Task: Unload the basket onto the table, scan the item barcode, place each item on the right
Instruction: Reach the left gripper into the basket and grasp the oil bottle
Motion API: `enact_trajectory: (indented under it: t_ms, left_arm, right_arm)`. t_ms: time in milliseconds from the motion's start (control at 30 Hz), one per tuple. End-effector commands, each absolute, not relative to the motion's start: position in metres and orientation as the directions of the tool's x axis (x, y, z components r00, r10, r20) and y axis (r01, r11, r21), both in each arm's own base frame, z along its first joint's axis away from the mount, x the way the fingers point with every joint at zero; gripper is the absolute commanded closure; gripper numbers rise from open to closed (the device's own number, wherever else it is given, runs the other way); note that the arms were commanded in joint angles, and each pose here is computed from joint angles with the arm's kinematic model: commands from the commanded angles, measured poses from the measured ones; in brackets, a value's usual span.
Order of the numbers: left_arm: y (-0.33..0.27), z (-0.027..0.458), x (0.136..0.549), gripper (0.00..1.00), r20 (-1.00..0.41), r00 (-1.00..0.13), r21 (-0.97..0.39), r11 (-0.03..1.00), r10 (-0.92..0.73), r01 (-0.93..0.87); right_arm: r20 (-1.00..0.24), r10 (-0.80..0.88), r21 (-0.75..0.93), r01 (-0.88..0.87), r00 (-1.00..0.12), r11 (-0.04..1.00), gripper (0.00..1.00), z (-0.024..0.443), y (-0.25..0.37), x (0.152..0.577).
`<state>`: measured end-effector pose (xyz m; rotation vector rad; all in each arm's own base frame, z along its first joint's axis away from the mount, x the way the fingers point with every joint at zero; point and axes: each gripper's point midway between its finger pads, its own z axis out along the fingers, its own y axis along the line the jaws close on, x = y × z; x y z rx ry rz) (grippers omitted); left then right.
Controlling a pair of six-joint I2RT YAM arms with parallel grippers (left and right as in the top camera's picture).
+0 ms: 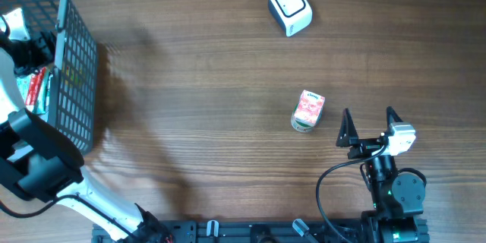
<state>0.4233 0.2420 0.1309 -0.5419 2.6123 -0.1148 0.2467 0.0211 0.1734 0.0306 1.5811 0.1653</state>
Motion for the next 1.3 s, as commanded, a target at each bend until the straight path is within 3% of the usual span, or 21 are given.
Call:
enact_trajectory:
  t_ms: [0, 100, 367, 600, 733, 867, 933, 1100, 1267]
  left_arm:
    - [0.244, 0.121, 0.423, 0.45, -0.420, -0.822, -0.159, 0.923, -0.384, -0.350]
    - [0.244, 0.121, 0.423, 0.66, -0.421, -0.822, -0.159, 0.923, -0.384, -0.350]
    - [0.247, 0.146, 0.425, 0.71, -0.480, -0.793, -0.142, 0.925, -0.375, -0.352]
    - [0.252, 0.285, 0.419, 0.72, -0.753, -0.552, -0.108, 0.894, -0.359, -0.434]
    - [0.232, 0.397, 0.390, 0.73, -0.898, -0.292, -0.174, 0.874, -0.330, -0.453]
    - [0.188, 0.477, 0.351, 0.73, -0.946, -0.095, -0.246, 0.879, -0.309, -0.408]
    - [0.164, 0.494, 0.337, 0.76, -0.945, -0.059, -0.278, 0.886, -0.322, -0.372]
    - [0.082, 0.506, 0.304, 0.82, -0.908, -0.082, -0.384, 0.894, -0.411, -0.232]
    - [0.010, 0.465, 0.301, 0.82, -0.859, -0.322, -0.386, 0.917, -0.398, -0.103]
  right_arm:
    - [-0.994, 0.107, 0.108, -0.077, -0.010, 0.991, 0.00, 0.175, 0.019, 0.247]
    - [-0.994, 0.107, 0.108, -0.077, -0.010, 0.991, 0.00, 0.175, 0.019, 0.247]
    - [-0.994, 0.107, 0.108, -0.077, -0.010, 0.991, 0.00, 0.175, 0.019, 0.247]
    - [-0.994, 0.107, 0.108, -0.077, -0.010, 0.991, 0.00, 0.175, 0.019, 0.247]
    - [-0.994, 0.107, 0.108, -0.077, -0.010, 0.991, 0.00, 0.175, 0.019, 0.247]
    - [-0.994, 0.107, 0.108, -0.077, -0.010, 0.991, 0.00, 0.175, 0.019, 0.247]
    - [-0.994, 0.107, 0.108, -0.077, -0.010, 0.991, 0.00, 0.175, 0.019, 0.247]
    - [-0.994, 0.107, 0.108, -0.077, -0.010, 0.991, 0.00, 0.175, 0.019, 0.247]
    - [-0.994, 0.107, 0.108, -0.077, -0.010, 0.991, 0.00, 0.175, 0.019, 0.247]
